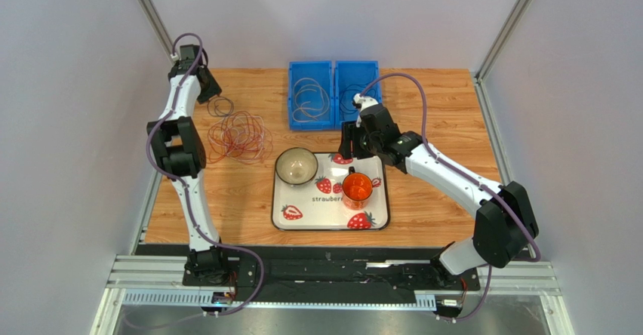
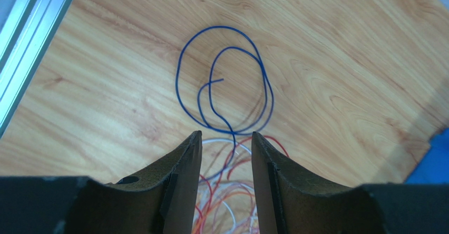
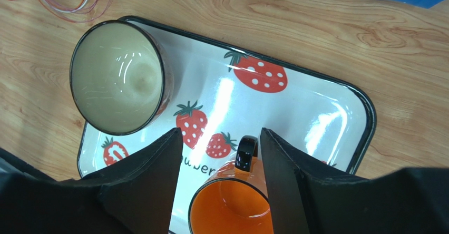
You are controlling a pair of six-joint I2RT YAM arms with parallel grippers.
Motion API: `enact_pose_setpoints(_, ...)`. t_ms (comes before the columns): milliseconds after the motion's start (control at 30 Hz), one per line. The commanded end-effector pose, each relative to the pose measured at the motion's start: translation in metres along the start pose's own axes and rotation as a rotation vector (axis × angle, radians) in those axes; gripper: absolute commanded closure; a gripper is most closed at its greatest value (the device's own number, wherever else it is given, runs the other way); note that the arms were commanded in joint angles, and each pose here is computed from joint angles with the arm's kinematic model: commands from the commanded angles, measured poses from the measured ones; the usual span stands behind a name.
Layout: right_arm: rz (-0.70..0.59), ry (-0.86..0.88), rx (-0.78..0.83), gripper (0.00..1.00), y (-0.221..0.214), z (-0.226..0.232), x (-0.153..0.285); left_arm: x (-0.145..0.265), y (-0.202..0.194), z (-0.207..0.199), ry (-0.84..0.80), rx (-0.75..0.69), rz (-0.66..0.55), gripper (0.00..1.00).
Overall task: Untangle the cables
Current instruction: Pick up the cable at the center of the board.
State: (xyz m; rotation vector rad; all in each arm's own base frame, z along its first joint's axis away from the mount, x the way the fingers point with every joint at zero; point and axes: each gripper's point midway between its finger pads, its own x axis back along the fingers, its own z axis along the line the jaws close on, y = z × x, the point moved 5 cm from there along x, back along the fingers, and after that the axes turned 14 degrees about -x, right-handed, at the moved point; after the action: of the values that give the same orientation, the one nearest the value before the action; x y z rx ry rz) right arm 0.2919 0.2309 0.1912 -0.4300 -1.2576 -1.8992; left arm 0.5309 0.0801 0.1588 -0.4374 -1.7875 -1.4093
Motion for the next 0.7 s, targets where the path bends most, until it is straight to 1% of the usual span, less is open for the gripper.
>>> enact_pose_setpoints(0, -0.03, 0.088, -0.025, 0.4, 0.008, 0.013, 0.005, -0.016, 0.015, 0.007, -0.041, -0.079, -0.026, 0.52)
enact_pose_setpoints(33, -0.024, 0.09, -0.025, 0.41, 0.007, 0.014, 0.004, -0.017, 0.02, 0.007, -0.048, -0.088, -0.036, 0.52)
enact_pose_setpoints(67, -0.014, 0.091, -0.026, 0.41, 0.006, 0.014, 0.002, -0.029, 0.013, 0.008, -0.054, -0.1, -0.011, 0.52)
enact_pose_setpoints(100, -0.011, 0.094, -0.026, 0.41, 0.005, 0.014, 0.001, -0.03, 0.018, 0.012, -0.054, -0.097, -0.02, 0.53)
enact_pose_setpoints(200, -0.002, 0.097, -0.029, 0.41, 0.004, 0.015, -0.002, -0.042, 0.015, 0.015, -0.063, -0.11, -0.011, 0.53)
enact_pose_setpoints(300, 0.005, 0.099, -0.031, 0.42, 0.003, 0.015, -0.004, -0.05, 0.014, 0.01, -0.11, -0.132, -0.019, 0.53)
enact_pose_setpoints(400, 0.007, 0.108, -0.036, 0.42, 0.004, 0.017, -0.005, -0.057, 0.009, 0.014, -0.081, -0.13, -0.001, 0.54)
enact_pose_setpoints(667, 0.025, 0.117, -0.042, 0.44, 0.002, 0.018, -0.009, -0.076, -0.002, 0.015, -0.081, -0.126, 0.035, 0.54)
